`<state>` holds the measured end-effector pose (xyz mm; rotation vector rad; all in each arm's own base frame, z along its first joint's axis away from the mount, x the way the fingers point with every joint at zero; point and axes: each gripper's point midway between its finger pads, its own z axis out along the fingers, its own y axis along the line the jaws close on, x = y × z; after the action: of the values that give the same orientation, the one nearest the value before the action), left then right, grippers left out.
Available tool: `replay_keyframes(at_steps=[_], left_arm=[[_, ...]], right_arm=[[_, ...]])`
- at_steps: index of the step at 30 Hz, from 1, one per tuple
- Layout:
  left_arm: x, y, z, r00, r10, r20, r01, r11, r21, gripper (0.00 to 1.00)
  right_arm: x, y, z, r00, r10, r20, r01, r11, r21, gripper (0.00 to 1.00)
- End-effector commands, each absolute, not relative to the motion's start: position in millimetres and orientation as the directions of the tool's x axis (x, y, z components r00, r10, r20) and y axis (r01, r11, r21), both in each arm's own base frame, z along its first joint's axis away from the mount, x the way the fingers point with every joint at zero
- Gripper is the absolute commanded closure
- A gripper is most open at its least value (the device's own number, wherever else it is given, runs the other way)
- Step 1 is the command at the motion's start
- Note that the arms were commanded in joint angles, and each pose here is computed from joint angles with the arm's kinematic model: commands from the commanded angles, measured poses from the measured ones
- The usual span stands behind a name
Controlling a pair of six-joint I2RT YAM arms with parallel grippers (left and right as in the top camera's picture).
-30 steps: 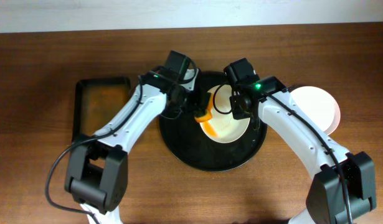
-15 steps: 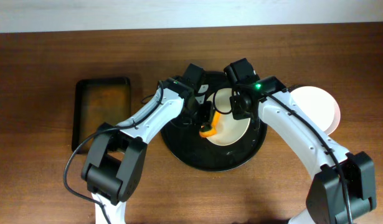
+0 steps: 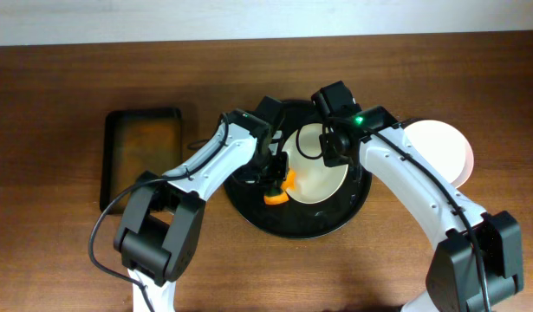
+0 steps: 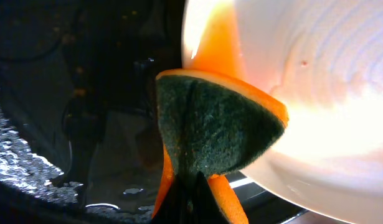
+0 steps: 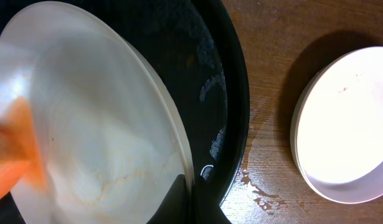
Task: Clean dirty plates on tray and stack at the side
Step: 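Scrub the tilted plate again with the sponge in the left gripper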
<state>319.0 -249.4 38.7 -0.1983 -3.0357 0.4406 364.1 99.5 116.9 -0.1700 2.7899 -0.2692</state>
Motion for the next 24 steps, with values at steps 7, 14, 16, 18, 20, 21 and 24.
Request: replay_keyframes(at_steps=[7,14,16,18,20,21,24], left_arm=[[331.6,-273.8,56.5,-0.975,0.218,-0.035,0.212,0.884,-0.417,1.0],[310.8,-288.2,49.3,-0.954,0.299,-0.035,0.291,0.888,-0.356,1.0],[307.4,-280.9,44.5,-0.955,0.296,-0.015,0.284,0.901,-0.329,1.0],[315.2,-261.4,38.4,-0.958,0.286,-0.032,0.286,0.935,-0.211,1.0],[327.9,-249.4,36.4,-0.962,0.263,-0.075,0.271,0.955,-0.122,1.0],[338.0,-243.9,36.5,-0.966,0.235,-0.111,0.244,0.966,-0.08,1.0],[356.7,-240.8,38.6,-0.966,0.194,-0.168,0.21,0.974,-0.083,1.0]], right_arm=[[365.1,100.9,130.9,-0.927,-0.134,-0.351,-0.07,0.979,-0.191,0.96],[365.2,100.9,130.9,-0.927,-0.134,-0.351,-0.069,0.979,-0.191,0.96],[365.1,100.9,130.9,-0.927,-0.134,-0.351,-0.07,0.979,-0.191,0.96],[365.1,100.9,130.9,-0.927,-0.134,-0.351,-0.07,0.979,-0.191,0.96],[365.1,100.9,130.9,-0.927,-0.134,-0.351,-0.07,0.979,-0.191,0.96],[365.0,101.0,130.9,-0.927,-0.135,-0.351,-0.07,0.979,-0.191,0.96],[364.3,100.6,130.6,-0.928,-0.135,-0.347,-0.07,0.979,-0.192,0.96]])
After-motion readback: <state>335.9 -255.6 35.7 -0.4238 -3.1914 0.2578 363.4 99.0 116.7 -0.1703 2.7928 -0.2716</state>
